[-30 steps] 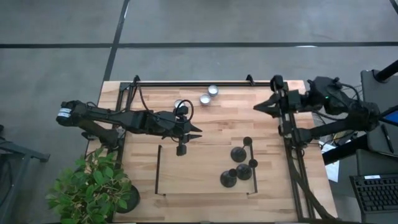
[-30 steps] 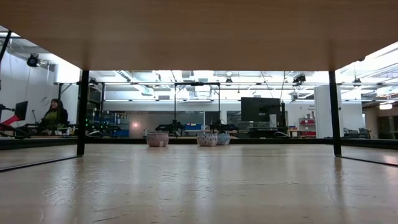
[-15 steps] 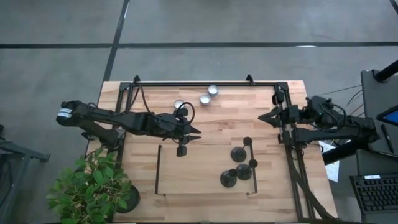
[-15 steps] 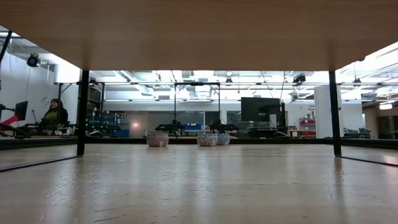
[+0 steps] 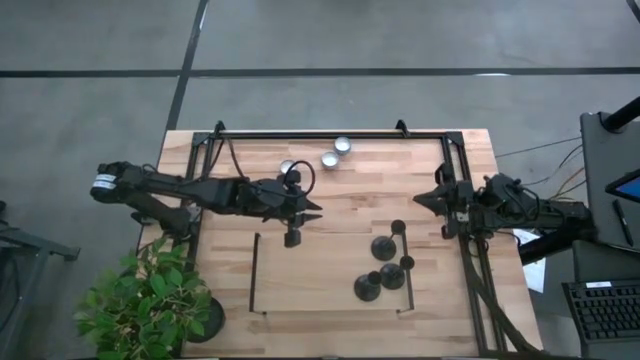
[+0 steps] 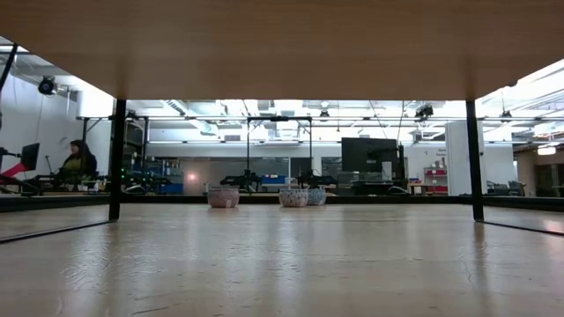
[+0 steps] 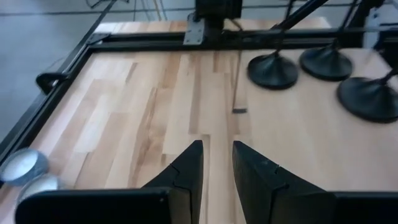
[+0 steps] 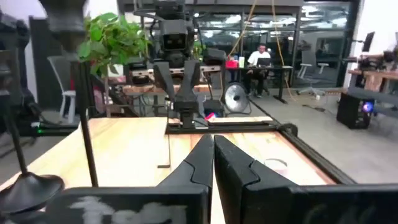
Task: Pick & Place candle stick holders
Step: Put the pink scented candle on the shelf
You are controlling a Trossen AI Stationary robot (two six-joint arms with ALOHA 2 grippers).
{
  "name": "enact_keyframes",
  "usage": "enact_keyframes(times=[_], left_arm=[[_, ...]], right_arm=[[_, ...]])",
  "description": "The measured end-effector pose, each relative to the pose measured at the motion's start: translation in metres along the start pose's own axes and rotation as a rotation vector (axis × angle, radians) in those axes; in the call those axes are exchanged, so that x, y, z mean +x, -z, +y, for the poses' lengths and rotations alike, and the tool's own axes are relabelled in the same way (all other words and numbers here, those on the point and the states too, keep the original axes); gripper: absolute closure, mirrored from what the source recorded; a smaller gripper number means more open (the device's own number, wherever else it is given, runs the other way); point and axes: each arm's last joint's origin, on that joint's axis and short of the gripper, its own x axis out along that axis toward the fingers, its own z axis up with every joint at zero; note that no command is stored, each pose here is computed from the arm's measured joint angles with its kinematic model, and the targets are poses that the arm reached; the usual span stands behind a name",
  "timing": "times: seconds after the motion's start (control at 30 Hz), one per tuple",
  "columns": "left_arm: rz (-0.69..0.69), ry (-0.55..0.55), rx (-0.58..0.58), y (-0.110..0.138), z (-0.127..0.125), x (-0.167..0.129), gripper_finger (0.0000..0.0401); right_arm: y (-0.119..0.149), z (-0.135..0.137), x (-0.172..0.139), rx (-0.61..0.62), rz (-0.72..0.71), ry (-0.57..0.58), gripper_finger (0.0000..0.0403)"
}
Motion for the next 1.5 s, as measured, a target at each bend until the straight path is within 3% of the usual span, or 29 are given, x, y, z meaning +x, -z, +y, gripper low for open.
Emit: enact_keyframes(times=[0.23,0.57,0.8,0.97,1.17,1.33,1.5], left_arm=[[0.012,-0.086,-0.036,0.001,0.027,0.003,0.0319],[0.048,-0.215,-0.172,0.007,0.072,0.002,0.0319],[0.109,-0.337,-0.318,0.013,0.114,-0.006,0.0318],[0.252,-0.363,-0.437,0.032,0.149,-0.002,0.0316],[0.397,-0.301,-0.584,0.055,0.172,0.019,0.0286],[0.546,-0.365,-0.586,0.068,0.179,0.037,0.0241],[0.592,-0.367,-0.567,0.071,0.184,0.048,0.0219]], right_arm=[[0.032,-0.001,-0.007,0.079,-0.014,0.002,0.0394],[0.069,-0.003,-0.002,0.044,0.09,0.015,0.0394],[0.073,-0.003,0.001,0.044,0.131,0.03,0.0394],[0.074,-0.004,0.001,0.045,0.147,0.031,0.0394],[0.075,-0.004,0.002,0.045,0.158,0.031,0.0394],[0.075,-0.004,0.002,0.045,0.156,0.031,0.0394],[0.075,-0.004,0.002,0.045,0.156,0.031,0.0394]])
